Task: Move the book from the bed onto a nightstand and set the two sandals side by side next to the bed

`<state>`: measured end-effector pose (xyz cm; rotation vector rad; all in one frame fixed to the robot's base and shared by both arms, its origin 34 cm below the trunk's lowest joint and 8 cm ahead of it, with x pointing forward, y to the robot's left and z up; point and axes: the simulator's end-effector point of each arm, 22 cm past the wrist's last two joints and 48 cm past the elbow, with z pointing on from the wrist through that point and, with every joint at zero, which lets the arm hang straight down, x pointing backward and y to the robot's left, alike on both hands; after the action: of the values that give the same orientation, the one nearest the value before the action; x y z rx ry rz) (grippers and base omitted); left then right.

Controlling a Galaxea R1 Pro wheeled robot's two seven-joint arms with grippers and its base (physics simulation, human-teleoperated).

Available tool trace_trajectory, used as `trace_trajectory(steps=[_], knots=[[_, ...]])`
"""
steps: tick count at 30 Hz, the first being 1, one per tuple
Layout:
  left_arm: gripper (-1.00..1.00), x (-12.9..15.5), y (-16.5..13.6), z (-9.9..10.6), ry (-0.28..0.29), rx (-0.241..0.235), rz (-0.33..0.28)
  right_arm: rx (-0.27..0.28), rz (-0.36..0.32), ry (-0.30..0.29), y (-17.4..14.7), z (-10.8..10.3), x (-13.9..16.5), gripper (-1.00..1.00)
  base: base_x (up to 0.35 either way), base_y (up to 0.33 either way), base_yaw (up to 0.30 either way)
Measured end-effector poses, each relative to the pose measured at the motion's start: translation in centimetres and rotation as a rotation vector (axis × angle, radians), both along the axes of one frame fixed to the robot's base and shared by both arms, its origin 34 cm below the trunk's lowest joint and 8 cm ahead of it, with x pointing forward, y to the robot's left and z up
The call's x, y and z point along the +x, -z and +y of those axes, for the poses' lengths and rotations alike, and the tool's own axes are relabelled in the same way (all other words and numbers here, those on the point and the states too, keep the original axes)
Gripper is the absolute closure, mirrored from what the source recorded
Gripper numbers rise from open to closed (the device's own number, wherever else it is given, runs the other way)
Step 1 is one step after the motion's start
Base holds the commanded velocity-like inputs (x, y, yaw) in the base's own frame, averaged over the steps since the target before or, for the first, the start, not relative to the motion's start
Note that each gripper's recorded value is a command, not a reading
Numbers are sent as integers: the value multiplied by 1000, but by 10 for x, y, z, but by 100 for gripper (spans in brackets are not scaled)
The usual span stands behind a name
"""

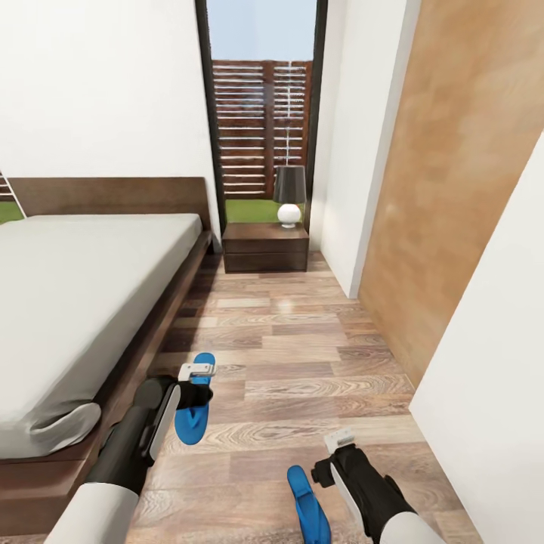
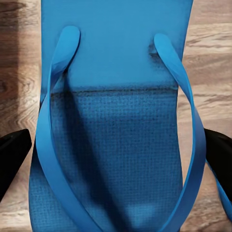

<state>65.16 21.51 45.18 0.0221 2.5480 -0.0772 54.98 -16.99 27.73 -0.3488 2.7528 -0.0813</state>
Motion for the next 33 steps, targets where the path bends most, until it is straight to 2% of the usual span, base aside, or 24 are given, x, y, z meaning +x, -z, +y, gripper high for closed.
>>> trace_trajectory(steps=[11,15,30,33], knots=[[100,-1,12,0,0,0,20,3,19,-46,8,19,-5,-100,0,0,0],[100,-2,22,0,0,1,37,5,48,-51,19,22,-14,-100,0,0,0],[100,-2,21,0,-1,1,34,16,60,-59,22,31,-19,-100,0,0,0],[100,-3,28,0,-1,1,46,19,74,-63,28,34,-23,-100,0,0,0]])
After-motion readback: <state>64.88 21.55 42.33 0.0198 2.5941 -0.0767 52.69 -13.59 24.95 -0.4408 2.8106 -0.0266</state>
